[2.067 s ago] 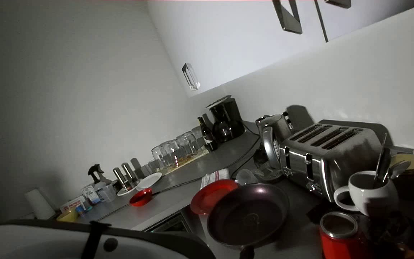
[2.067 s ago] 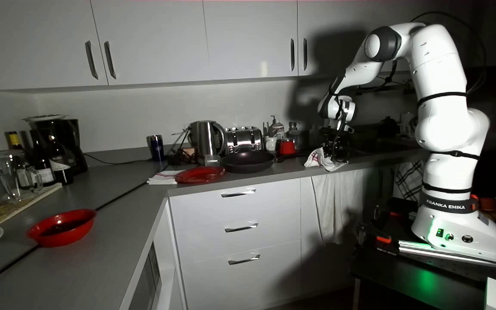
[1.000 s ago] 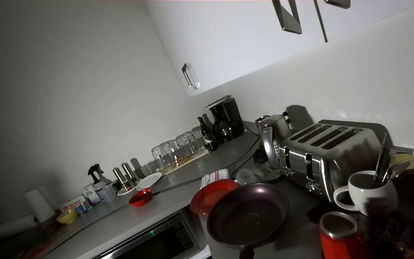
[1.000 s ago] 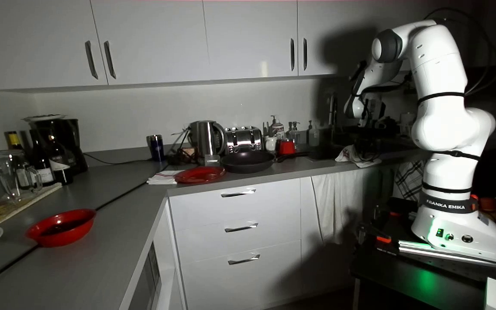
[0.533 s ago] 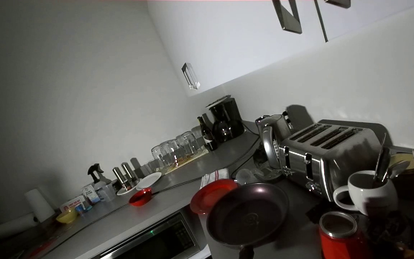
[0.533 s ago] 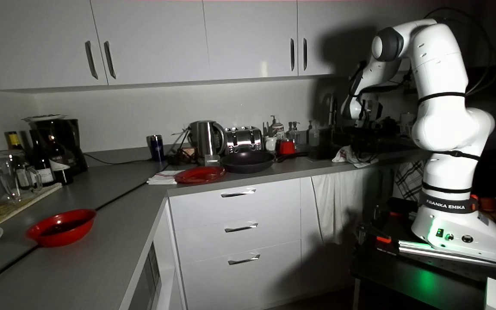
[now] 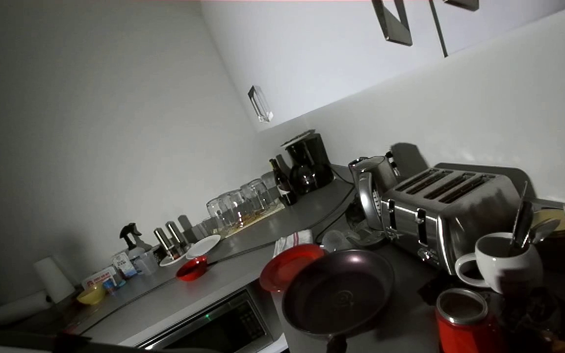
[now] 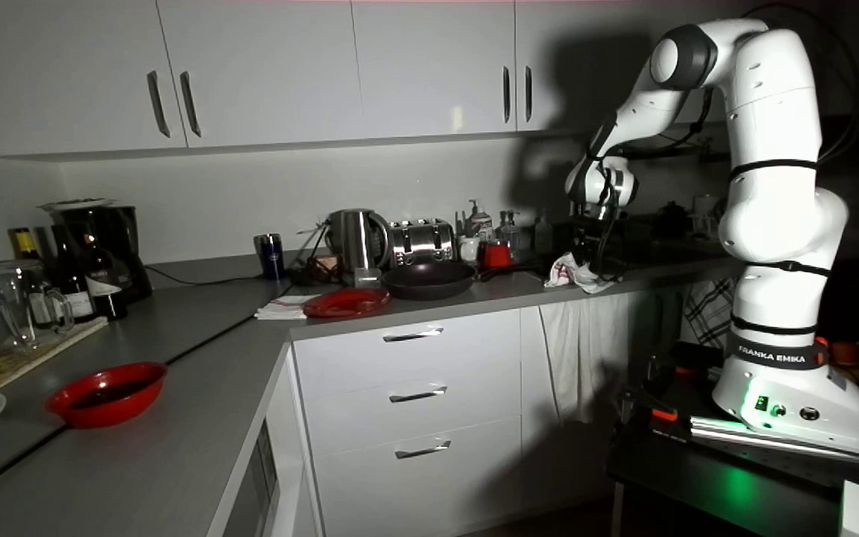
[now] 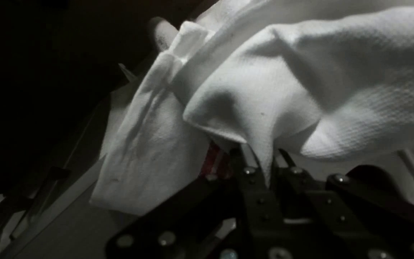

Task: Use the white towel to wipe the right side of the countertop

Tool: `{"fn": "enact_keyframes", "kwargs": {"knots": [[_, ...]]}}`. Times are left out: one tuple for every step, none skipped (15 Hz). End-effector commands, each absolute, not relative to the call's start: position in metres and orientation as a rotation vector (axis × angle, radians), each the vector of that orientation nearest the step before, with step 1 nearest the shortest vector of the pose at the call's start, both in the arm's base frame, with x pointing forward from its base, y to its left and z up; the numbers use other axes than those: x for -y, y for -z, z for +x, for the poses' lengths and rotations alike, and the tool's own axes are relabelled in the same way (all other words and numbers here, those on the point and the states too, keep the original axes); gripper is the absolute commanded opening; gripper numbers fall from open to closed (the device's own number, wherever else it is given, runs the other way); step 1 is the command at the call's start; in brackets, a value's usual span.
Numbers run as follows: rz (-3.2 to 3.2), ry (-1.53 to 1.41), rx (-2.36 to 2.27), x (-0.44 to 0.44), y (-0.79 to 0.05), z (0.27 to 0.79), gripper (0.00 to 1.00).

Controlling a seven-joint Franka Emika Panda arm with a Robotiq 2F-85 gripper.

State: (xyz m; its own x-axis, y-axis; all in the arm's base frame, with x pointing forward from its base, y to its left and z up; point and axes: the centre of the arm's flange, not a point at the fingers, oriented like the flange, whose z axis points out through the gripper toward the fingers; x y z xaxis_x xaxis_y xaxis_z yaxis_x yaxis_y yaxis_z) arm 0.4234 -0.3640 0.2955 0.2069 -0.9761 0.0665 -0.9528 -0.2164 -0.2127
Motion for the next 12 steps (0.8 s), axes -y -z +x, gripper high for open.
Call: {"fn": "enact_keyframes", "kwargs": {"knots": [[-2.401,0.354,-1.752,0.334,-0.319,0.417,0.04],[-2.421,0.366,-1.712,0.328,-0.323,0.418,0.04],[-2.447,0.377,-1.664,0.322,-0.327,0.42,0.04],[-2.48,0.388,-1.604,0.315,-0.33,0.42,0.04],[-2.505,0.397,-1.555,0.308,-0.333,0.421,0.04],[-2.525,0.403,-1.513,0.302,-0.335,0.421,0.04],[-2.54,0.407,-1.48,0.298,-0.337,0.421,0.04],[-2.55,0.41,-1.452,0.295,-0.34,0.421,0.04],[-2.559,0.41,-1.429,0.292,-0.341,0.421,0.04],[-2.568,0.413,-1.405,0.29,-0.342,0.421,0.05],[-2.58,0.417,-1.38,0.289,-0.343,0.42,0.04],[-2.595,0.415,-1.353,0.288,-0.344,0.42,0.04]]}}
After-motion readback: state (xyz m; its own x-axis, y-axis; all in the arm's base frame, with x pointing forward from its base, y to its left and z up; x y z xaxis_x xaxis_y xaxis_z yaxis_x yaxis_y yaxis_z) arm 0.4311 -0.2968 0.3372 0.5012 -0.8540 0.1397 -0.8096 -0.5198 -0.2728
